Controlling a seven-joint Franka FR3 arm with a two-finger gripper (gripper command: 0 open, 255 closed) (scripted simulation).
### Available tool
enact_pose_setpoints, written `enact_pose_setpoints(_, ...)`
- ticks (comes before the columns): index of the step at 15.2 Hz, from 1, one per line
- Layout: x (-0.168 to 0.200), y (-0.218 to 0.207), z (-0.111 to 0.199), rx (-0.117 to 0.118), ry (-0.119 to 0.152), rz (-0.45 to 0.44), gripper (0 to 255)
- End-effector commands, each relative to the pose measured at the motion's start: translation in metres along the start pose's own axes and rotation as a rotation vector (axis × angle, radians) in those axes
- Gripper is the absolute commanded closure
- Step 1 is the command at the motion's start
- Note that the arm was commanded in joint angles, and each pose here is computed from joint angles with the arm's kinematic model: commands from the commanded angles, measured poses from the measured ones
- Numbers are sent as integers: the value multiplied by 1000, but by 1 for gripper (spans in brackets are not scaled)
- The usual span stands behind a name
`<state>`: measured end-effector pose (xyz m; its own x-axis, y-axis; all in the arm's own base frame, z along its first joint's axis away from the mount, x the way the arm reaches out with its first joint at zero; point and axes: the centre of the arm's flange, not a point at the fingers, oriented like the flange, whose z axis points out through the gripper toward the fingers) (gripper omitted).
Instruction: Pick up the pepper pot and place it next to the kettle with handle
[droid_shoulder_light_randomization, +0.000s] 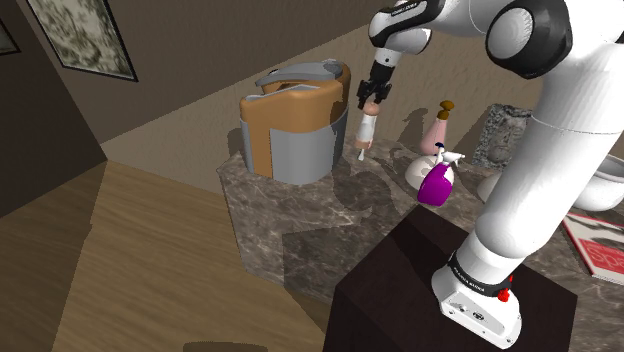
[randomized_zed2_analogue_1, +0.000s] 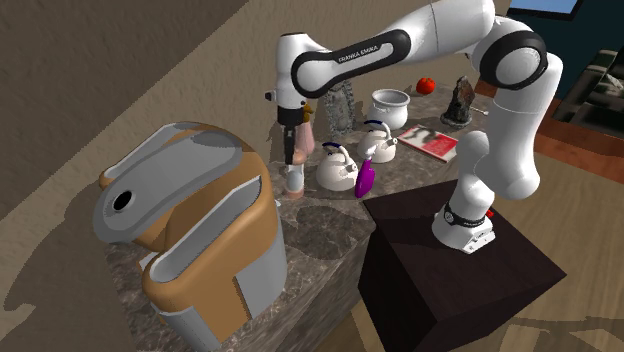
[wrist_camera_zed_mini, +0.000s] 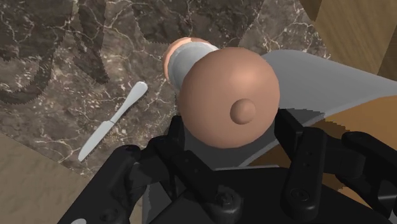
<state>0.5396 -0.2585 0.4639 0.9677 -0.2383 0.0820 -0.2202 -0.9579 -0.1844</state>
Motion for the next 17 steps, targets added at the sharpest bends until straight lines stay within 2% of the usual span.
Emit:
enact_pose_setpoints(1, 0, -2, -10, 0, 0, 0, 255)
enact_pose_setpoints(17, 6, -18, -93, 0, 0, 0, 255)
